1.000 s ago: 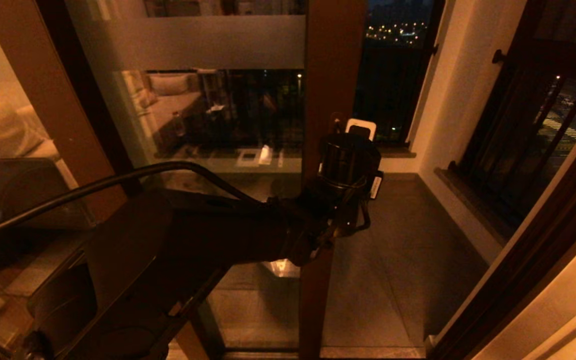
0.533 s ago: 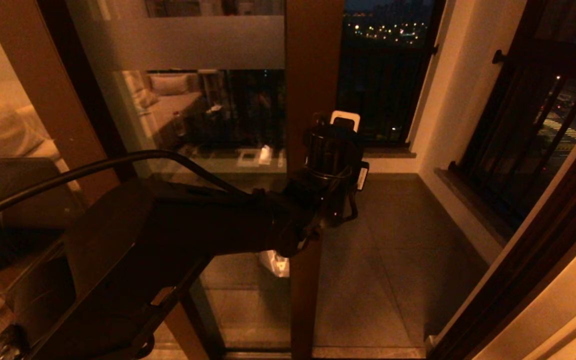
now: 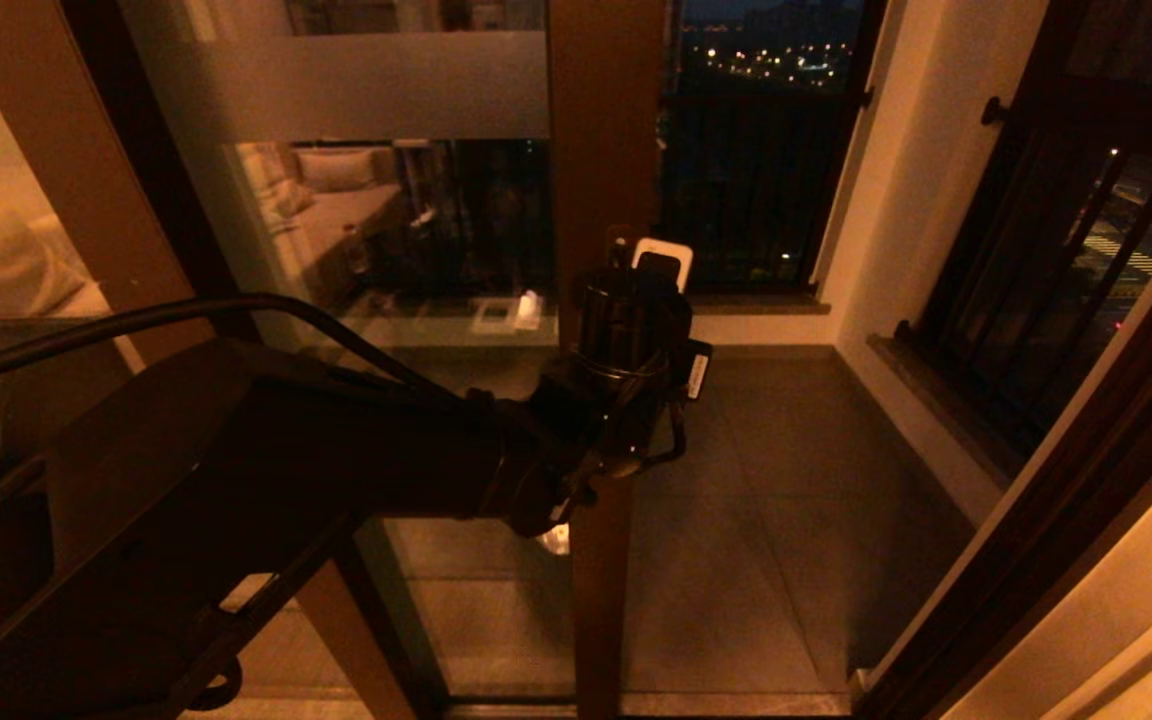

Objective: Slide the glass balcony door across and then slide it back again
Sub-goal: Open the slid door

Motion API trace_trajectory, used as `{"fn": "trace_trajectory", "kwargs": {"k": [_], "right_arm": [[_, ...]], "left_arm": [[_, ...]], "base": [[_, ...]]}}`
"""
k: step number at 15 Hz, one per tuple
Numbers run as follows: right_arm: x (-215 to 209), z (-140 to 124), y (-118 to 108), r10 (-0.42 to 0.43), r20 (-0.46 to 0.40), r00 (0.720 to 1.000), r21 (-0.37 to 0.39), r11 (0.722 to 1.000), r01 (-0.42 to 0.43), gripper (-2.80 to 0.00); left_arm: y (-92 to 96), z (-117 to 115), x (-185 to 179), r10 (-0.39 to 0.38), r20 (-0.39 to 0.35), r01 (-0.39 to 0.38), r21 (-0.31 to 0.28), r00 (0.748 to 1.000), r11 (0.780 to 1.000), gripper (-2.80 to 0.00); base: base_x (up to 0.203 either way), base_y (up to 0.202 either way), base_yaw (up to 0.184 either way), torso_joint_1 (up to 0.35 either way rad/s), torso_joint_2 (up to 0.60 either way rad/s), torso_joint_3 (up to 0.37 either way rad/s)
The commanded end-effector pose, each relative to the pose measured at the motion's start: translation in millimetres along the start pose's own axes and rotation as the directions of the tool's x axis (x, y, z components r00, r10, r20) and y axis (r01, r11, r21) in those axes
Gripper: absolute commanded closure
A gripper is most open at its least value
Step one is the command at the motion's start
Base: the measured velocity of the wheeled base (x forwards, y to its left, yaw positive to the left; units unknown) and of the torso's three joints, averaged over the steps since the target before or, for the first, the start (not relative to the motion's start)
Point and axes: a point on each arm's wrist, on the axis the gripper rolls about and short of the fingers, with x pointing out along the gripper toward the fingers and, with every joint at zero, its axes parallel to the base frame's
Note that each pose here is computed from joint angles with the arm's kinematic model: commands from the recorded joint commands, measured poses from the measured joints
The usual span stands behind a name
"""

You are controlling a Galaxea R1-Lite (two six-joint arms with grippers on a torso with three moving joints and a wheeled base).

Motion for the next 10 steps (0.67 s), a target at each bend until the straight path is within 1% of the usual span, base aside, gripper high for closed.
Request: {"fn": "trace_trajectory", "kwargs": {"k": [1,6,9,10], "right_arm": [[0,-1,0,0.0,-0.002,1.0,-0.001,1.0,0.0,0.0],[0,-1,0,0.001,-0.002,1.0,-0.001,1.0,-0.001,0.0],[0,-1,0,0.001,-0.003,1.0,-0.001,1.0,-0.001,0.0],[0,-1,0,0.001,-0.003,1.0,-0.001,1.0,-0.001,0.0]], "left_arm": [[10.4,5,1,0.035,0.006,-0.035,-0.005,0.999,0.999,0.0],[14.1,2,1,0.048,-0.007,-0.048,0.0,0.999,0.999,0.0],[20.3,3,-1,0.058,-0.01,-0.058,0.001,0.998,0.998,0.0],[24.9,2,0,0.068,-0.014,-0.068,0.003,0.998,0.998,0.0]], "base": [[0.0,0.0,0.0,0.0,0.0,0.0],[0.0,0.0,0.0,0.0,0.0,0.0],[0.0,0.0,0.0,0.0,0.0,0.0],[0.0,0.0,0.0,0.0,0.0,0.0]]}}
